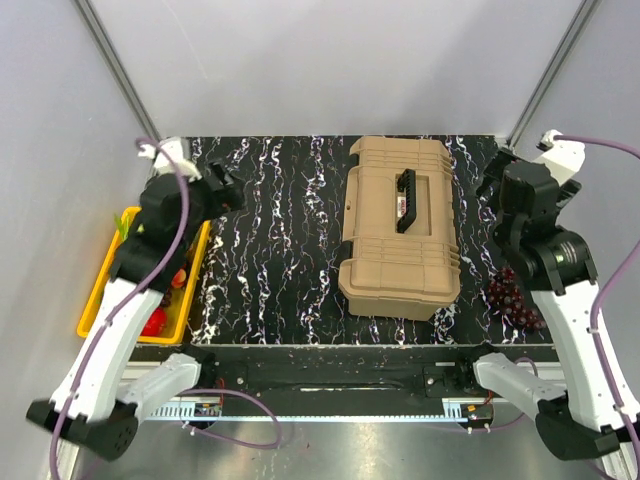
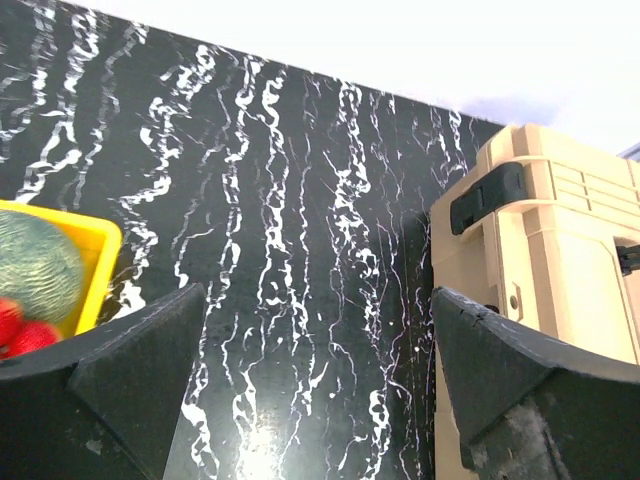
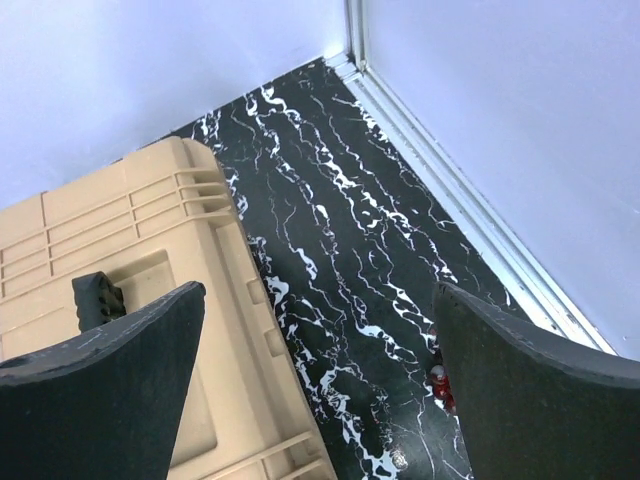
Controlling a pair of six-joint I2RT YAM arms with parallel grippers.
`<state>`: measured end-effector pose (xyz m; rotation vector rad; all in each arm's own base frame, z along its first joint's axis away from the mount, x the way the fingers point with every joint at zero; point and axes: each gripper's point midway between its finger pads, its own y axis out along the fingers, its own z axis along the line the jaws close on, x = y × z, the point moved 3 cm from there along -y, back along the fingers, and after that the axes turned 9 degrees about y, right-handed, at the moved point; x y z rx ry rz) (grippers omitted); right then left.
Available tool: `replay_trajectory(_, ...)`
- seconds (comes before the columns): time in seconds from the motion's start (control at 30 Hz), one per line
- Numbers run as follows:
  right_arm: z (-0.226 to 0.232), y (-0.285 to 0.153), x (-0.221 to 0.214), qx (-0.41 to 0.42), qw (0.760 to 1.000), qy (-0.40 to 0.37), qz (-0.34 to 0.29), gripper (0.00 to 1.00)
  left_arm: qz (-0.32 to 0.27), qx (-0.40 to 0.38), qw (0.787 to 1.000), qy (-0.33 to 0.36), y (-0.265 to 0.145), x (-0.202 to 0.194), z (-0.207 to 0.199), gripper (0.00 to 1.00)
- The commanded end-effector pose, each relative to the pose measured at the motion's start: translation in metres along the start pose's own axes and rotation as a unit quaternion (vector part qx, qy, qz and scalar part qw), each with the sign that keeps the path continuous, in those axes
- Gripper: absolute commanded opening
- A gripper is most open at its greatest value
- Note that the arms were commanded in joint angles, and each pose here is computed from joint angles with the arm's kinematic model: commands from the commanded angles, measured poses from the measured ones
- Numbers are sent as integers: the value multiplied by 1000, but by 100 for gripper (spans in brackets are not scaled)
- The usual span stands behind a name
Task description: Pack the tool kit
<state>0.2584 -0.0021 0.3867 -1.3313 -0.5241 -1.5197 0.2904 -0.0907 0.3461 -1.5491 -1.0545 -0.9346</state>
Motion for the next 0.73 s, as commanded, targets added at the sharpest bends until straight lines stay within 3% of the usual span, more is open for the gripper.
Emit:
replay_trajectory(0.0, -18, -16, 24, -17, 996, 52, -67, 99, -75, 43, 996, -1, -51, 16, 27, 99)
replay_trajectory(0.3, -37, -39, 36, -9, 991, 90, -95, 99, -108, 61, 992, 13, -106, 20, 47, 99)
replay_trajectory(0.7, -38, -46, 36, 6, 990, 105, -90, 99, -127, 82, 989, 6, -117, 25, 55, 99)
